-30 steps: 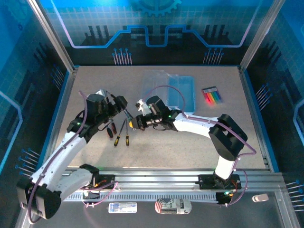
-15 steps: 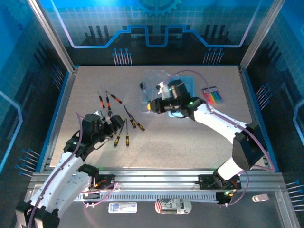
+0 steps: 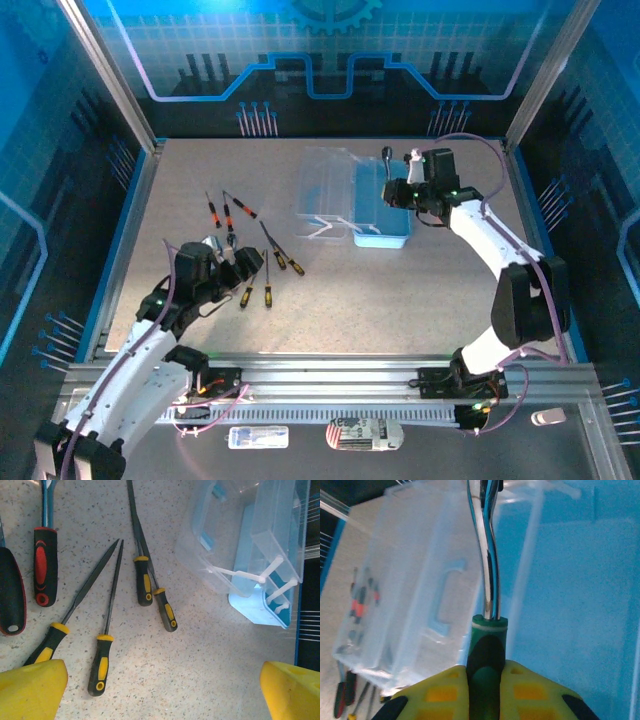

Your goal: Pack the tool kit

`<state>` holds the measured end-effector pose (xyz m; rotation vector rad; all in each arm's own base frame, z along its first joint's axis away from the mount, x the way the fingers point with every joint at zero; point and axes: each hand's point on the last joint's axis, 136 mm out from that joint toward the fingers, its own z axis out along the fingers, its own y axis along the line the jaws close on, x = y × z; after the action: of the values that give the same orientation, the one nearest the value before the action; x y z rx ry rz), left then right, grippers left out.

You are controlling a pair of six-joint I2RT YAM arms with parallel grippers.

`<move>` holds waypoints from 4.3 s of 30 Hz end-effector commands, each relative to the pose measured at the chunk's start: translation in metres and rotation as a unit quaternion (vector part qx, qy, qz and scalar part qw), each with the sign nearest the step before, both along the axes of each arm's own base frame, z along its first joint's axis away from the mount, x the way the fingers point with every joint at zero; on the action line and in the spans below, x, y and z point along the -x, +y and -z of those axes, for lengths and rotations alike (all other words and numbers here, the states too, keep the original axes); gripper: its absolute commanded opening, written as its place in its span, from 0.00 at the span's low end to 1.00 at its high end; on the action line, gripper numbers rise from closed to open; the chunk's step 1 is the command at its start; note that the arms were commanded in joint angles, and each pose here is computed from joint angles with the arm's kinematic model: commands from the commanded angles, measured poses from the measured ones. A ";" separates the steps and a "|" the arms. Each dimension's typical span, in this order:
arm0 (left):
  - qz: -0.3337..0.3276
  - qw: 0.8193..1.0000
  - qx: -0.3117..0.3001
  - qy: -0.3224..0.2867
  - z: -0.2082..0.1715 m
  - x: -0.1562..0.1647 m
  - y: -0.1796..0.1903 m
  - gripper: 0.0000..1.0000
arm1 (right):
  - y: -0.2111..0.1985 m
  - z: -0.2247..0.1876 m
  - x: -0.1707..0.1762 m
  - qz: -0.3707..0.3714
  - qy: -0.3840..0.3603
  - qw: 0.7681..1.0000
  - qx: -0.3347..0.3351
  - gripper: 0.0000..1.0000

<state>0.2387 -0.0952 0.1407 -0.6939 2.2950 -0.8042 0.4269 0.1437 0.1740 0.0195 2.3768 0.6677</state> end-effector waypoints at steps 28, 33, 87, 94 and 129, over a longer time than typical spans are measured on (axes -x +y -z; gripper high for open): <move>-0.042 0.998 -0.046 0.002 0.015 -0.005 0.021 0.99 | -0.010 0.116 -0.049 0.016 0.130 0.990 0.047 0.16; -0.040 0.998 -0.053 0.003 0.013 -0.004 0.023 0.99 | -0.007 0.119 -0.047 0.020 0.138 0.989 0.038 0.18; -0.113 0.970 -0.186 0.111 0.039 -0.042 0.083 0.65 | 0.077 0.032 0.075 -0.081 -0.065 0.994 0.017 0.35; -0.104 0.965 -0.184 0.155 0.065 -0.083 0.092 0.39 | 0.087 0.041 0.085 -0.094 -0.085 0.992 -0.005 0.33; -0.125 0.943 -0.193 0.241 0.128 -0.095 0.108 0.10 | 0.084 0.054 0.093 -0.094 -0.079 0.992 -0.007 0.33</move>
<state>0.3217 0.0127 0.0131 -1.0612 2.6444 -0.0018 0.3340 0.2222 0.1160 -0.2310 2.2546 0.7280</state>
